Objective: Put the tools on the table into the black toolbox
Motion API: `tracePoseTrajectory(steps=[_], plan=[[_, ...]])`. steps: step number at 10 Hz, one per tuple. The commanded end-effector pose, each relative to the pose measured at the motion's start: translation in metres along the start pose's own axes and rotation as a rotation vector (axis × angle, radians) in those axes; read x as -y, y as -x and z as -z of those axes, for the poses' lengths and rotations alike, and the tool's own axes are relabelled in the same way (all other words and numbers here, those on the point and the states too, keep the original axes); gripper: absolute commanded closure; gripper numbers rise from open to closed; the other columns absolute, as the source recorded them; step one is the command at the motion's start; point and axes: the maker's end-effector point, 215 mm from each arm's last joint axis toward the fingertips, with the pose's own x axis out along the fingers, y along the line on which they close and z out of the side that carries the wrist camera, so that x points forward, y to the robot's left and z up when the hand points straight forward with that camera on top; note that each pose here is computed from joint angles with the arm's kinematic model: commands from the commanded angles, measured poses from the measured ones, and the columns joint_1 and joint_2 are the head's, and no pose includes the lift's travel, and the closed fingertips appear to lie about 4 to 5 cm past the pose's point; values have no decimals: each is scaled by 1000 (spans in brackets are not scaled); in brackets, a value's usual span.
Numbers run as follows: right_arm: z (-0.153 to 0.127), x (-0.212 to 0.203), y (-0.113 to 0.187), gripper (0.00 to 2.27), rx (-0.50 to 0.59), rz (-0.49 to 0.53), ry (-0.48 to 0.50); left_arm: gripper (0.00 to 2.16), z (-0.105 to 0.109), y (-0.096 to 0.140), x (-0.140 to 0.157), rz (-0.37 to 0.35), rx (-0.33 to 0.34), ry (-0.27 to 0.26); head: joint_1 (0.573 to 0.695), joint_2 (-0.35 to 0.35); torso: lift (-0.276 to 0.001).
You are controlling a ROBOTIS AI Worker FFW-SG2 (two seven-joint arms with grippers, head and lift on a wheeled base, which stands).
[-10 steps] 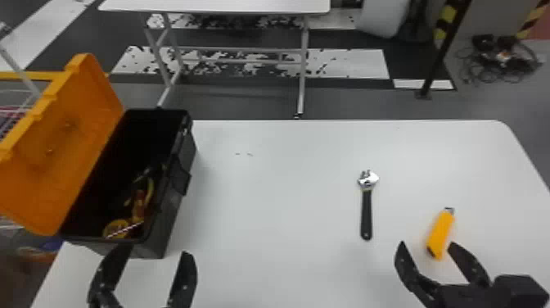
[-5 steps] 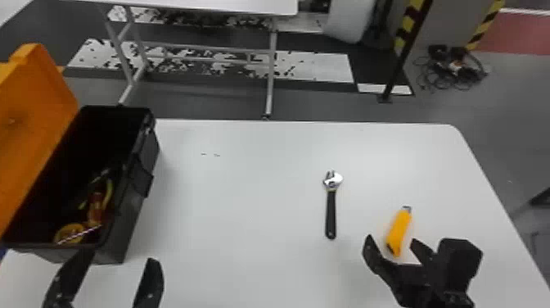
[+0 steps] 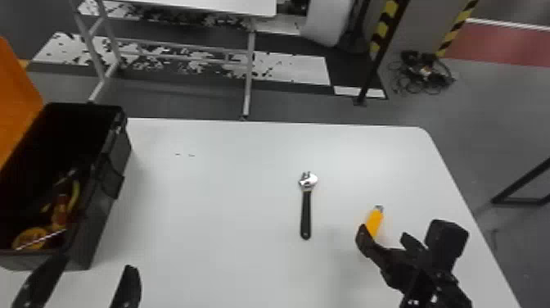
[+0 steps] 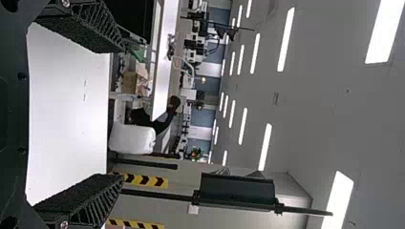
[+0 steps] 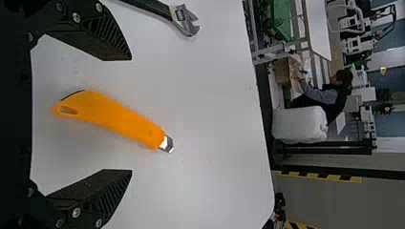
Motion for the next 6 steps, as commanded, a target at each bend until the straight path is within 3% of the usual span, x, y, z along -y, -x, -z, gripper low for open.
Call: tracePoseTrajectory(steps=[1, 6], plan=[[-3, 6, -3, 181, -5, 8, -15, 53, 1, -2, 4, 8, -1, 2, 695, -165, -75], [4, 3, -16, 181, -62, -5, -62, 53, 7, -6, 10, 19, -15, 11, 695, -197, -75]])
